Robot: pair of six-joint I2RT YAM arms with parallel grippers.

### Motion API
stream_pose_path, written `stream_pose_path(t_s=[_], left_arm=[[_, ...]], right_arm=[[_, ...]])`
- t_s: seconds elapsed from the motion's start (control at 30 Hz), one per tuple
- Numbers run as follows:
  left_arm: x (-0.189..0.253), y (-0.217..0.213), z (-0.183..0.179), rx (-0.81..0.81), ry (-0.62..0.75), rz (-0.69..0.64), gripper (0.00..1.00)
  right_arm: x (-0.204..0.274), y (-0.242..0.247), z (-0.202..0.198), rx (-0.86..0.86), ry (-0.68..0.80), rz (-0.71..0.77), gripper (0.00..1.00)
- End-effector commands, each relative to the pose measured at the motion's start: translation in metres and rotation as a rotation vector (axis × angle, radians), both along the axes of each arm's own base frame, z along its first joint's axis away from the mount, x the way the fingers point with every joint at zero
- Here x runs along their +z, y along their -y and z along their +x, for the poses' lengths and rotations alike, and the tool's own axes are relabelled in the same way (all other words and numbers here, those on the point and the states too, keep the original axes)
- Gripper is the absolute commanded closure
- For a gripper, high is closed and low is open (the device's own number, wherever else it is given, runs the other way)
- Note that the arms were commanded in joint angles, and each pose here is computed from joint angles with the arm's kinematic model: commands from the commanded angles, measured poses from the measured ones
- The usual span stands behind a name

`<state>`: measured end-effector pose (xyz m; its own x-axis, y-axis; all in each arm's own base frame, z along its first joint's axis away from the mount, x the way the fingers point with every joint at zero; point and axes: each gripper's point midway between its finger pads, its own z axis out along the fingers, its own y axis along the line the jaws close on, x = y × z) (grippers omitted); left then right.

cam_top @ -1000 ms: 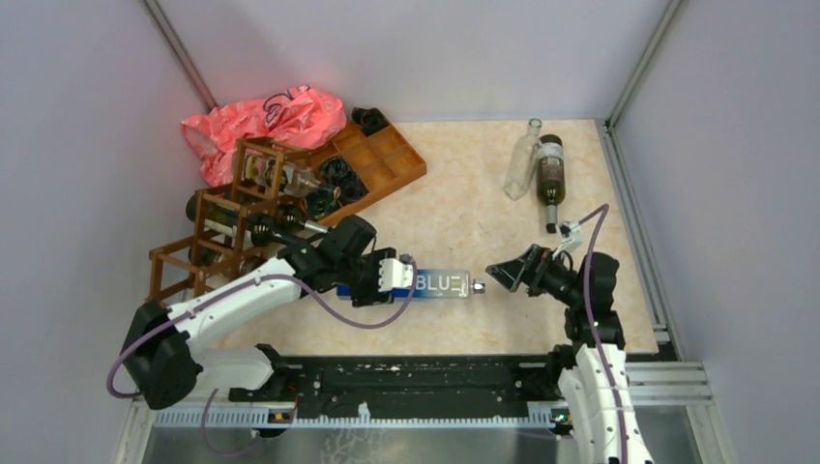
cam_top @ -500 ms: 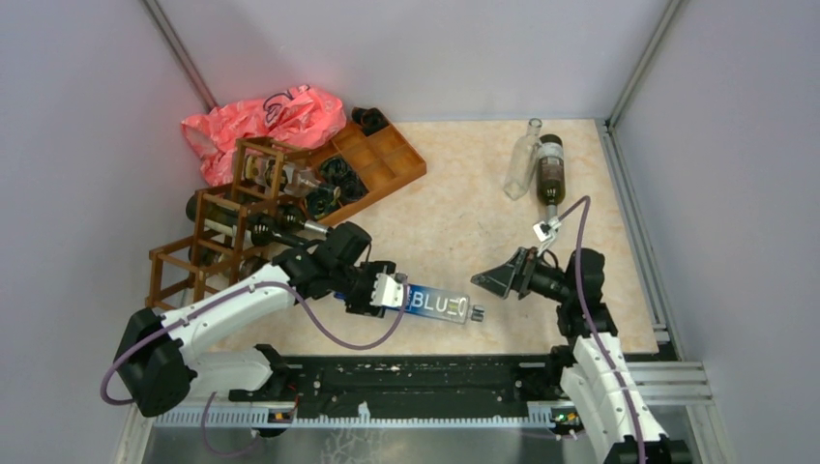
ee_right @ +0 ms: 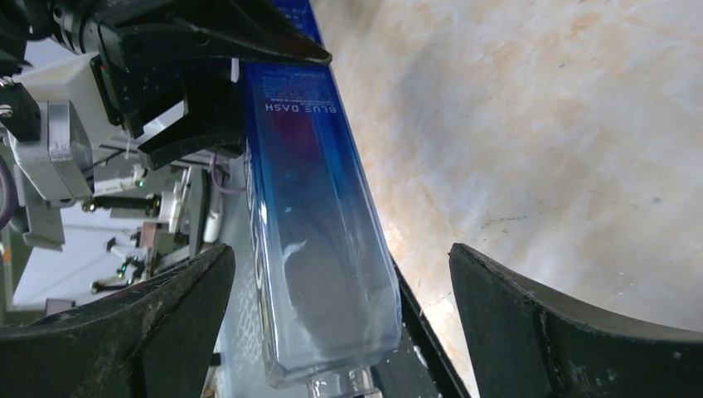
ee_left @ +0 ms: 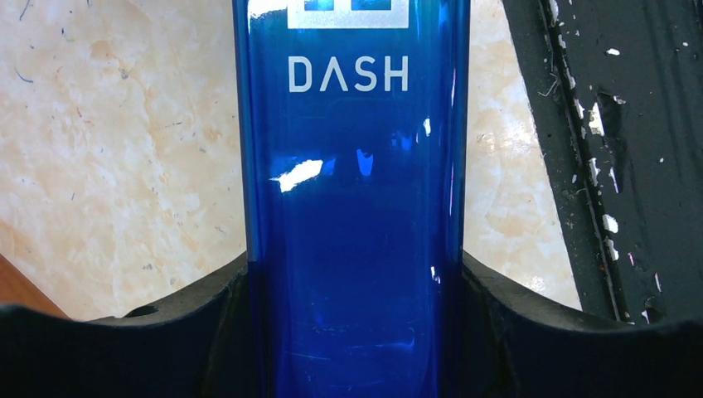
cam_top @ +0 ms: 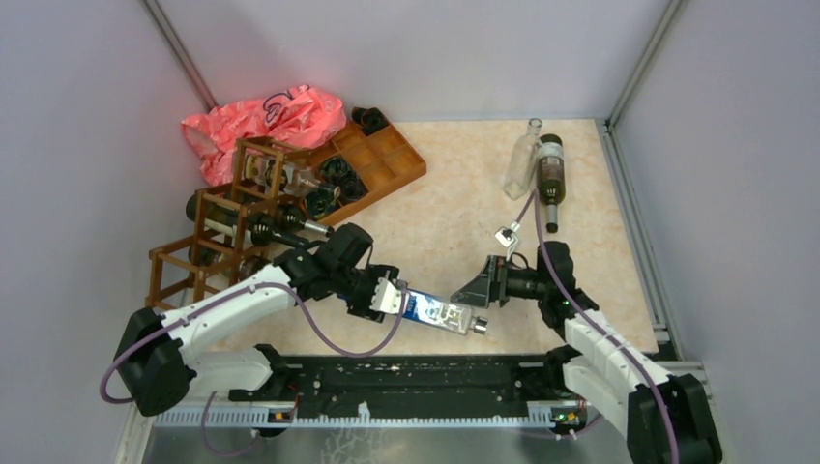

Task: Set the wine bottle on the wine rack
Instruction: Pick up the wine bottle from the center of the board.

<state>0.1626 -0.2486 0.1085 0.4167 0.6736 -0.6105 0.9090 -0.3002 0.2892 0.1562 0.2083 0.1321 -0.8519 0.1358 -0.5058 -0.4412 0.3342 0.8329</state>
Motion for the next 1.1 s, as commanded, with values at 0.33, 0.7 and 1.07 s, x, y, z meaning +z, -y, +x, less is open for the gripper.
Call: stream_pose_path(t_s=[0.33,0.7,1.07], left_arm=[[0.032,0.029,0.002,-0.105,0.073,-0.15,1.0],[0.034,0.031,0.003,-0.106,0.078,-0.155,1.0],[0.034,0.031,0.004,-0.1,0.079,-0.155,1.0]], right_arm=[[0.021,-0.039,-0.01,0.182,0.131,0.018,0.02],[0.01,-0.053,-0.026,0.26,0.104,0.003,0.03],[0.009,-0.061,-0.038,0.324,0.09,0.015,0.08]])
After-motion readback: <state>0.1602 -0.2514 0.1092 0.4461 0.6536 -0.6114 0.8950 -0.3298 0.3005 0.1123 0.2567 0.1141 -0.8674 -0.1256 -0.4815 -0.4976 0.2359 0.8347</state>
